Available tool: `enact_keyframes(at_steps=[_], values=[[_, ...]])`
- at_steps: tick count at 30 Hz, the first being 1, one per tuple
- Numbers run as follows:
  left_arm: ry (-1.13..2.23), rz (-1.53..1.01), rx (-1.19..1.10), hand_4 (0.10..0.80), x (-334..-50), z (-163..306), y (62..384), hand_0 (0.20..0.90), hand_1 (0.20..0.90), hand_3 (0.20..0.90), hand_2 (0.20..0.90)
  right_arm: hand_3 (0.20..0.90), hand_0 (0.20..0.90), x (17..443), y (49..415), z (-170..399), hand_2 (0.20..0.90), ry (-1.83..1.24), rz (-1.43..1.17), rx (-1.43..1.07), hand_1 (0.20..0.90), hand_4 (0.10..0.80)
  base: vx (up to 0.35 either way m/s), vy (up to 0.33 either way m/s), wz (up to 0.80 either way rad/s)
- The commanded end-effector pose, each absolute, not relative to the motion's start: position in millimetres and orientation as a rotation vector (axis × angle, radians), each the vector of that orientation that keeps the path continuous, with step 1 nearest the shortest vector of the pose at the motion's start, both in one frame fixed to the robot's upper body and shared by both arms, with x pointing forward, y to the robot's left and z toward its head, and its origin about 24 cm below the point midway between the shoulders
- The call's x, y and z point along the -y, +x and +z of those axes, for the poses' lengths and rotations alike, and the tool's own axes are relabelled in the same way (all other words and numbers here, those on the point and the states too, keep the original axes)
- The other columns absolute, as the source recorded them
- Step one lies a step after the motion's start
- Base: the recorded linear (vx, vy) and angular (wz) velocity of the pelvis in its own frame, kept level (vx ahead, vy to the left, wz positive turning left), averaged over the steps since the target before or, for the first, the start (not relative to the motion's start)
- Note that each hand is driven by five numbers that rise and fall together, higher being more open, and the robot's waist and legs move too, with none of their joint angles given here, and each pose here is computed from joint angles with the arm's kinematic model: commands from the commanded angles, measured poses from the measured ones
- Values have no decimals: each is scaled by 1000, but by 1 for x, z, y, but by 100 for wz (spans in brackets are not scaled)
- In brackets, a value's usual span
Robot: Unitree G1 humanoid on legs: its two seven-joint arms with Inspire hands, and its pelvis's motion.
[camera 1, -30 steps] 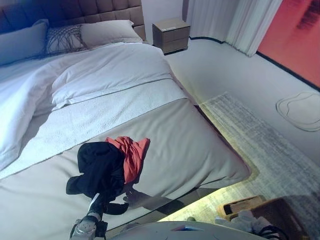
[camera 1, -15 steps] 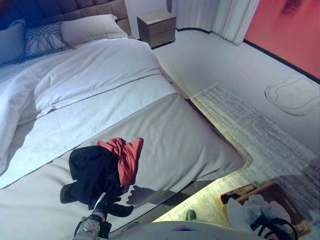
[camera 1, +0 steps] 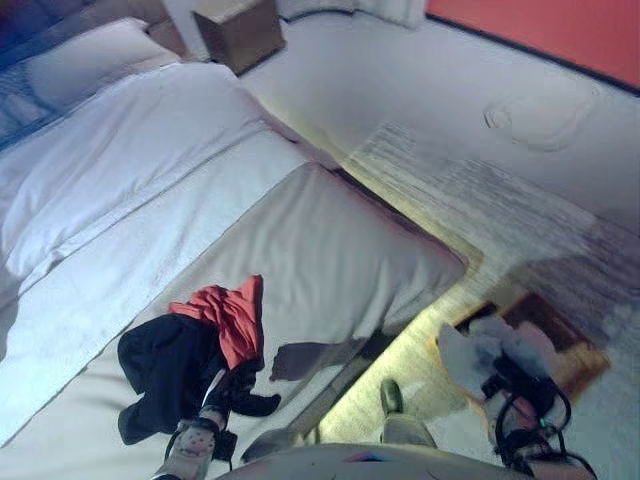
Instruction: Pick up the clothes from the bed and place them into the basket
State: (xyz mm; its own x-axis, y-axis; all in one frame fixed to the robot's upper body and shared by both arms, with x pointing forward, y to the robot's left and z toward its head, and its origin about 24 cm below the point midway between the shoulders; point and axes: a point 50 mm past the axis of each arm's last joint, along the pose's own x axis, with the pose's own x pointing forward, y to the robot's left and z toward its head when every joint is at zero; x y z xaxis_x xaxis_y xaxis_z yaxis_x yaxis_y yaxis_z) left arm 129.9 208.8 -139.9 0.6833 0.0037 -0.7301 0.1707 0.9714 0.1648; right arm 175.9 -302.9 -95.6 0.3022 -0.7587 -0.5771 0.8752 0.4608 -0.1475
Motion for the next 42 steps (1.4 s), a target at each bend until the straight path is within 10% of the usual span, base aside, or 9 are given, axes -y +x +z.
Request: enact_keyframes(at_steps=[1, 38, 40, 41, 42], values=[[230, -25, -764, 800, -223, -134, 133, 900, 900, 900, 900, 200, 300, 336, 187, -66, 300, 73, -1100, -482, 300, 100, -32, 71, -119], [151, -30, -732, 800, -210, -134, 135, 900, 900, 900, 900, 200, 300, 371, 271, 37, 300, -16, -1009, -186, 300, 100, -31, -10, -23], [145, -25, -730, 800, -210, -134, 136, 900, 900, 900, 900, 477, 538, 372, 272, 40, 538, -20, -1010, -181, 538, 377, 0, 0, 0], [143, -27, -728, 800, -209, -134, 136, 900, 900, 900, 900, 900, 900, 373, 273, 42, 900, -24, -1019, -173, 900, 800, 0, 0, 0], [140, -26, -733, 800, -209, -134, 136, 900, 900, 900, 900, 900, 900, 373, 274, 43, 900, -25, -1014, -171, 900, 800, 0, 0, 0]])
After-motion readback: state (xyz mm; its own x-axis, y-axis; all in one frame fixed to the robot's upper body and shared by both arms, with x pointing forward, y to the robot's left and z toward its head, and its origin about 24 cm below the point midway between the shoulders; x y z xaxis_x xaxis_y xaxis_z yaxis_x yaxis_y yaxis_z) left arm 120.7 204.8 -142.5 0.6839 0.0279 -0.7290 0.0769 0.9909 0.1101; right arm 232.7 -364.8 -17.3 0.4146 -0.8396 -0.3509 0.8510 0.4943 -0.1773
